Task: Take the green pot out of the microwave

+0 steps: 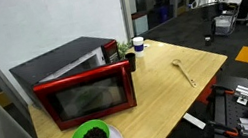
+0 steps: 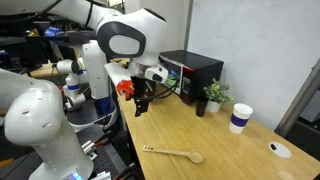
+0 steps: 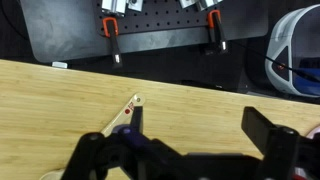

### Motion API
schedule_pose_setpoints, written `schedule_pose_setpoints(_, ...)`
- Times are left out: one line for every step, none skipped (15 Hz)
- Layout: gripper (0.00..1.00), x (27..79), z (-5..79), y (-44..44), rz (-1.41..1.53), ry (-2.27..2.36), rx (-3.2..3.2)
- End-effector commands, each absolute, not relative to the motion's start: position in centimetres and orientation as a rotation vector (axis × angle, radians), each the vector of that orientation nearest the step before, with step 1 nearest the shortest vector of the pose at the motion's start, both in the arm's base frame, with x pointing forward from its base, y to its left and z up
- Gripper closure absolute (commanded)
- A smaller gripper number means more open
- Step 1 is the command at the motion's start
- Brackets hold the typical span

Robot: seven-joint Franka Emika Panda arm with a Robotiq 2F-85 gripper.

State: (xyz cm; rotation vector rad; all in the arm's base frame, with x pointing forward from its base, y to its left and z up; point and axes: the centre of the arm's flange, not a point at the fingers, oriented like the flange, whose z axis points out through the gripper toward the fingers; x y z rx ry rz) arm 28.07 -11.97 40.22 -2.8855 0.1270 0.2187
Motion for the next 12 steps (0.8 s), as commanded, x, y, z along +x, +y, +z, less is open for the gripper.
schedule_pose_setpoints(0.00, 28.1, 40.2, -12.0, 0.219, 0.127, -2.886)
schedule_pose_setpoints(0.00, 28.1, 40.2, -12.0, 0.219, 0.127, -2.886)
schedule_pose_setpoints(0.00, 28.1, 40.2, -12.0, 0.219, 0.127, -2.886)
schedule_pose_setpoints(0.00, 28.1, 40.2, -12.0, 0.219, 0.127, -2.886)
schedule_pose_setpoints(0.00, 28.1, 40.2, -12.0, 0.219, 0.127, -2.886)
schedule_pose_setpoints(0.00, 28.1, 40.2, -12.0, 0.219, 0.127, -2.886)
schedule_pose_setpoints(0.00, 28.1, 40.2, -12.0, 0.219, 0.127, -2.886)
schedule_pose_setpoints(0.00, 28.1, 40.2, -12.0, 0.219, 0.127, -2.886)
schedule_pose_setpoints(0.00, 28.4, 39.8, -12.0, 0.215, 0.159, -2.891)
schedule_pose_setpoints(0.00, 29.2, 39.2, -12.1, 0.217, 0.184, -2.886)
schedule_pose_setpoints(0.00, 29.8, 38.9, -12.2, 0.208, 0.215, -2.888)
schedule_pose_setpoints(0.00, 30.7, 38.4, -12.1, 0.197, 0.237, -2.888)
